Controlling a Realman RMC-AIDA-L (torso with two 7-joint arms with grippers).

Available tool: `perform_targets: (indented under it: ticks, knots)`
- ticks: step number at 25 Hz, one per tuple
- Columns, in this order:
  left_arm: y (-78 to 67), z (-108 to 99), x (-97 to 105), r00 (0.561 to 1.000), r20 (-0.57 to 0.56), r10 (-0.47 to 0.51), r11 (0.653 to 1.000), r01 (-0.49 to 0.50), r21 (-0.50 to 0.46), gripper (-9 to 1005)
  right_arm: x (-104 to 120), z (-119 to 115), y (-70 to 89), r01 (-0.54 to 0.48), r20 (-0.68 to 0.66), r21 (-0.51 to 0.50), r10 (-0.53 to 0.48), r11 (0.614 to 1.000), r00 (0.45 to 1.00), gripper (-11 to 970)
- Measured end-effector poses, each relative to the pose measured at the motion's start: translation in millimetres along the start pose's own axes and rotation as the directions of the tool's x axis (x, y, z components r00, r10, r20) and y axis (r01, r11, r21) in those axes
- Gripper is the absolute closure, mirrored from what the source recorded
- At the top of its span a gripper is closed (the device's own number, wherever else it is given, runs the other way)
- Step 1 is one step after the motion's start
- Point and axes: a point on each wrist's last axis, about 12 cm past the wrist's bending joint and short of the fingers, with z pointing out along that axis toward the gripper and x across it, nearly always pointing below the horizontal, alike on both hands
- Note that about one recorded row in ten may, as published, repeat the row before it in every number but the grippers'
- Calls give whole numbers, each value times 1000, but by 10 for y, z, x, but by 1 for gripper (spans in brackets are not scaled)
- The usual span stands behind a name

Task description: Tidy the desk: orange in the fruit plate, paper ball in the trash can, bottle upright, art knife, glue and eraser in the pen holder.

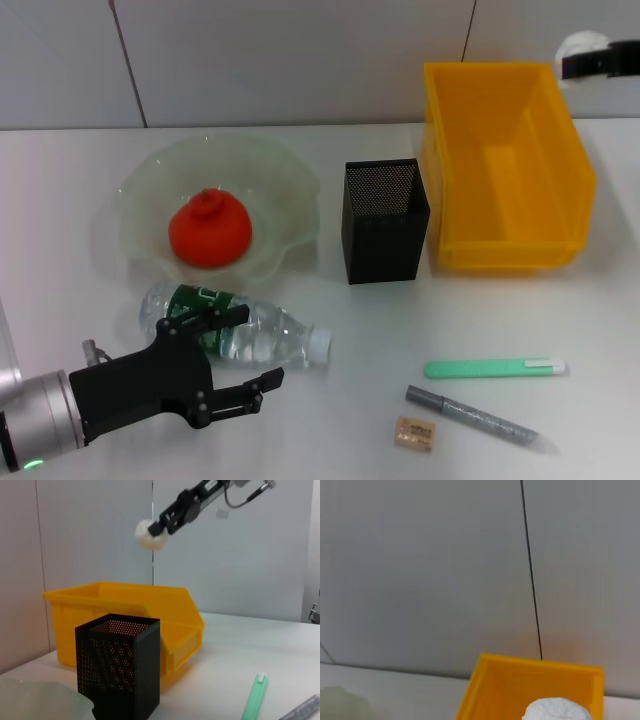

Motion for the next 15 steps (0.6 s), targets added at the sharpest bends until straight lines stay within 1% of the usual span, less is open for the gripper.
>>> perform_targets:
  ticks: [1,5,10,15]
  knots:
    - [0,0,0,1000,0,0,1000,0,0,150,0,0,0,0,0,0,0,1000,1000,321]
    - [0,7,-3,1000,-1,2,1000,-2,4,150,47,171,-7,1,-27,-12,-1,1000,1000,313]
    - [-4,9,-1,1000,-2,2,1000,-2,6,150,90,385,100,42,-72,-34,-45,999,996,304]
    - [-7,4,3,1000,-2,0,1000,0,5,150,114,439,119,49,-85,-35,-52,998,995,294]
